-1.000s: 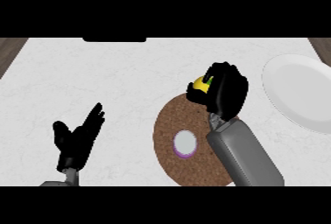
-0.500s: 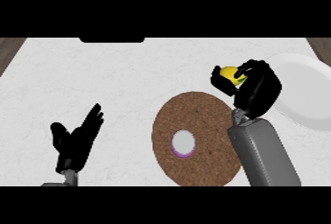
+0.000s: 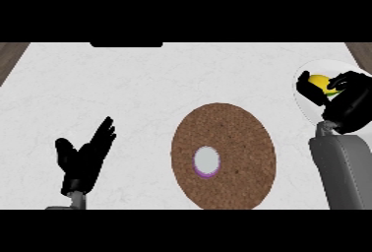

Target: Pick the lemon from the placemat and place it in the plate

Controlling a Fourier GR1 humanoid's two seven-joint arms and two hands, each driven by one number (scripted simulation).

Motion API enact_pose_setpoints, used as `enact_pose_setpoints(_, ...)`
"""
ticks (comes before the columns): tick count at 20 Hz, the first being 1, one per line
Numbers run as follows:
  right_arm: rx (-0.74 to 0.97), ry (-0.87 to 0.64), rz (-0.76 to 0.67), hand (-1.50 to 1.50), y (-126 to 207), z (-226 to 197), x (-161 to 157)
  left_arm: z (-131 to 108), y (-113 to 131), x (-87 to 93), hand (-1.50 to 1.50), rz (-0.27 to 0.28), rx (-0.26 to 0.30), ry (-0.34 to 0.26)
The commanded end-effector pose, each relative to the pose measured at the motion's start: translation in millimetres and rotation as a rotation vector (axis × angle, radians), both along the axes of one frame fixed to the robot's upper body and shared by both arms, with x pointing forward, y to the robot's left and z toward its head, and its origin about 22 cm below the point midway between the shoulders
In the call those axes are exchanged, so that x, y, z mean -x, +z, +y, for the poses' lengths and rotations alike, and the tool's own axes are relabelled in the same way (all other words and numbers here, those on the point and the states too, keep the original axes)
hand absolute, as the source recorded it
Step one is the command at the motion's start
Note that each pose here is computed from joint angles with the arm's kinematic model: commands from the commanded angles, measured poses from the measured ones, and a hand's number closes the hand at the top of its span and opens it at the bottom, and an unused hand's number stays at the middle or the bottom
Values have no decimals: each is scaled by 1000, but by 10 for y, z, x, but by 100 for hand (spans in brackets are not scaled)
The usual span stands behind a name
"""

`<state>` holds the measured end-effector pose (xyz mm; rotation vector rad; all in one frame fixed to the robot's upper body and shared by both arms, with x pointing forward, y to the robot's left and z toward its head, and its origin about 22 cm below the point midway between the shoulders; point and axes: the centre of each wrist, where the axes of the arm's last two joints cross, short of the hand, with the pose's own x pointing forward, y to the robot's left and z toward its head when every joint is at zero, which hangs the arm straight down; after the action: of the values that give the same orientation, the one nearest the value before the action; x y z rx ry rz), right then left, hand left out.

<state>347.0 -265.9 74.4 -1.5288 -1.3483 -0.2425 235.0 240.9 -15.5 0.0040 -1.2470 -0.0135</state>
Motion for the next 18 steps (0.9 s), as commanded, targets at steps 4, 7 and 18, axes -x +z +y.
enact_pose_setpoints(4,6,-97,-61,150,-51,-899,-66,-23,-106,25,0,61,8,-6)
enact_pose_setpoints(7,6,-103,-73,150,-109,-1207,41,47,-167,2,0,54,-2,1)
enact_pose_setpoints(18,-203,-95,317,-150,-254,-1885,32,-86,-28,-67,0,35,1,-45)
